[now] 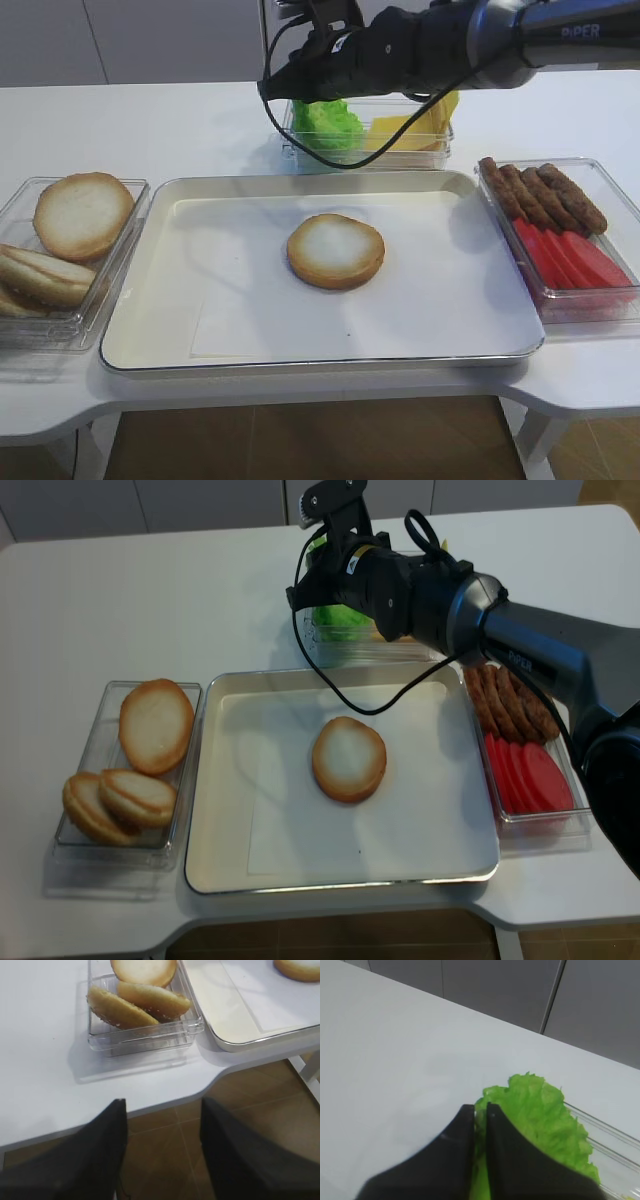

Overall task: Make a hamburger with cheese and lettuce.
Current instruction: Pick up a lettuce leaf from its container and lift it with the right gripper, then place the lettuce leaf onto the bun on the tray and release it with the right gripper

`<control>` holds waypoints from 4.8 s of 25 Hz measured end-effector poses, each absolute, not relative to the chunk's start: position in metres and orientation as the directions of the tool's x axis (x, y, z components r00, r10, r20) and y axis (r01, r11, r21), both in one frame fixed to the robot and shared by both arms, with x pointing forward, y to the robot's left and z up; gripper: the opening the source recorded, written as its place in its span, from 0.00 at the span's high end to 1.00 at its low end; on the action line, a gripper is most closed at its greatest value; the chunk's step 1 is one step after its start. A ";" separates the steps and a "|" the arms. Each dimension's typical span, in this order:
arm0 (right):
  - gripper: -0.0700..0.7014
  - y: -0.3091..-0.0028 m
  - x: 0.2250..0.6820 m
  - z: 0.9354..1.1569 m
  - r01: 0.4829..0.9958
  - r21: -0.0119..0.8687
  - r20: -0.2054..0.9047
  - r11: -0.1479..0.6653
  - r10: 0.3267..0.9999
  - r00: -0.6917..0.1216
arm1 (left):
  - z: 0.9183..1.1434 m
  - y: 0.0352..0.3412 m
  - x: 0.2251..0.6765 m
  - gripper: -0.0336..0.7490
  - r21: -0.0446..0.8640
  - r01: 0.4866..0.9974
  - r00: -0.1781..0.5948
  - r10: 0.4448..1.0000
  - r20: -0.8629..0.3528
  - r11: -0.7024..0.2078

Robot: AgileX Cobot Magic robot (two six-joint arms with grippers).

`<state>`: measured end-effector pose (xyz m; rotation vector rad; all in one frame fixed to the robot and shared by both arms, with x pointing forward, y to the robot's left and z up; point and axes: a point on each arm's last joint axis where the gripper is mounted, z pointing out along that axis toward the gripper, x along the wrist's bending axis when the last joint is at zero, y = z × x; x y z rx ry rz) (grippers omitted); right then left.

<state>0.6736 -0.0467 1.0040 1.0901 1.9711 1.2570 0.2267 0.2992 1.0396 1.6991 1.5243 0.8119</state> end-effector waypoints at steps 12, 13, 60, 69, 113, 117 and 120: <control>0.90 -0.047 0.674 1.004 0.334 0.913 -0.031 0.235 0.855 -0.518 | 1.040 0.299 0.227 0.52 0.831 0.553 0.109 0.994 -0.002 -0.059; 0.90 -0.047 0.673 1.005 0.332 0.913 -0.032 0.236 0.855 -0.518 | 1.040 0.299 0.227 0.52 0.831 0.553 0.109 0.994 -0.002 -0.059; 0.90 -0.077 0.605 1.136 0.264 0.897 -0.119 0.355 0.769 -0.628 | 1.040 0.299 0.227 0.52 0.831 0.553 0.109 0.994 -0.002 -0.059; 0.90 -0.109 0.560 1.175 0.427 0.822 -0.073 0.377 0.813 -0.578 | 1.040 0.299 0.227 0.52 0.831 0.553 0.109 0.994 -0.002 -0.059; 0.90 -0.106 0.564 1.054 0.707 0.574 0.031 0.413 0.852 -0.523 | 1.040 0.299 0.227 0.52 0.831 0.553 0.109 0.994 -0.002 -0.059; 0.90 -0.103 0.565 1.052 0.716 0.579 0.060 0.390 0.855 -0.514 | 1.040 0.299 0.227 0.52 0.831 0.553 0.109 0.994 -0.002 -0.059; 0.90 -0.102 0.565 1.052 0.725 0.577 0.080 0.377 0.857 -0.509 | 1.040 0.299 0.227 0.52 0.831 0.553 0.109 0.994 -0.002 -0.059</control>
